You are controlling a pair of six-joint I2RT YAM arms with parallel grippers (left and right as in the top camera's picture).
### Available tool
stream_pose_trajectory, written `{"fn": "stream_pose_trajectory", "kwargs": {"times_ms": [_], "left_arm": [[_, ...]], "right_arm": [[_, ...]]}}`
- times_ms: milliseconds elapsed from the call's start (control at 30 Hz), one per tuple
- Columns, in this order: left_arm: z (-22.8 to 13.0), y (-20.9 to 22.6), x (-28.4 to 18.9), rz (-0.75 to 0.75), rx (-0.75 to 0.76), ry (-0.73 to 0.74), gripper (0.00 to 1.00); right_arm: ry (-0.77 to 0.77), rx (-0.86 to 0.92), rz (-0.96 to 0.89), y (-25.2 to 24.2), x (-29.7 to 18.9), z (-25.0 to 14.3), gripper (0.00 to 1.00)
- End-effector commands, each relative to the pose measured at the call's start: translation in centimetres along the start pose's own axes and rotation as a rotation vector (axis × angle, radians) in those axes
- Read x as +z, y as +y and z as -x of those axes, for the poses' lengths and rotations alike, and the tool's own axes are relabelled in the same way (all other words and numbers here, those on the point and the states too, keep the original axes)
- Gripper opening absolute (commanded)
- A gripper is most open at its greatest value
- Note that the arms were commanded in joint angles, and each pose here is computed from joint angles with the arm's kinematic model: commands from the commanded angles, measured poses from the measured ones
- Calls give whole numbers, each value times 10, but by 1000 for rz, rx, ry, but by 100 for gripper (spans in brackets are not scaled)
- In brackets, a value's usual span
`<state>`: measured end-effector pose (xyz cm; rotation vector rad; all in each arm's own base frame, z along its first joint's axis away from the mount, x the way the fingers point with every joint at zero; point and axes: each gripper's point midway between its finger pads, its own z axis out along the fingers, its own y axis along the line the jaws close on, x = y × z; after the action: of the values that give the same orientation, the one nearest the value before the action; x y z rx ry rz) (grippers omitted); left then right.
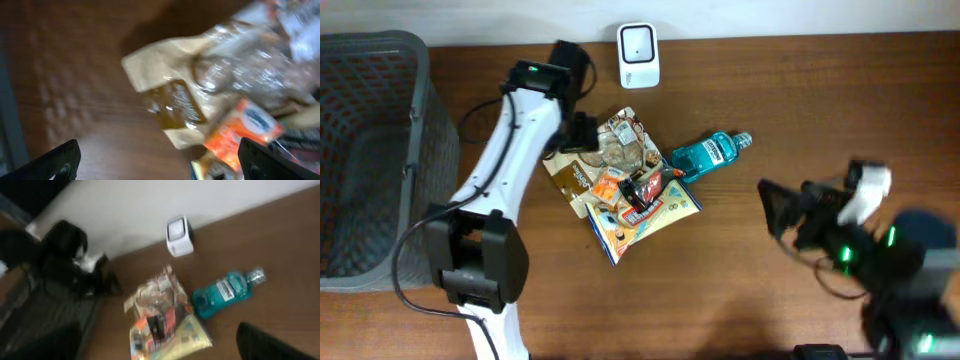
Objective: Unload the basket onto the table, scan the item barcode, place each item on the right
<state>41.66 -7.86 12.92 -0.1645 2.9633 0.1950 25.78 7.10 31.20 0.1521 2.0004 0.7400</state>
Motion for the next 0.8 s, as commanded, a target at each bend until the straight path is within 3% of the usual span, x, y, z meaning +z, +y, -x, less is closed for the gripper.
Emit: {"fn": "stream_pose_trajectory", "kwargs": {"times_ms": [0,67,100,200,333,433,600,767], "left_arm": [[9,37,6,37,-104,7,99],[6,45,7,34,-122,31,99],[6,47,8,33,-127,30,99],[6,48,8,33,-129,31,99],[6,45,8,29,-124,31,99],[6,44,7,29,-121,30,99],[6,45,7,29,-123,31,99],[6,44,7,29,-120,30,99]], "right_arm": [[191,-8,176,41,21,27,98],[264,75,279,52,48,40,98],[292,154,244,43,66,41,98],[293,396,-188,-24,132,16,98],[344,485,-395,-49,184,-15,98],[442,522,-665,-86,212,-33,98],[550,609,-852,-126,251,-81,99],[586,656,-859,-147,282,-113,99]]}}
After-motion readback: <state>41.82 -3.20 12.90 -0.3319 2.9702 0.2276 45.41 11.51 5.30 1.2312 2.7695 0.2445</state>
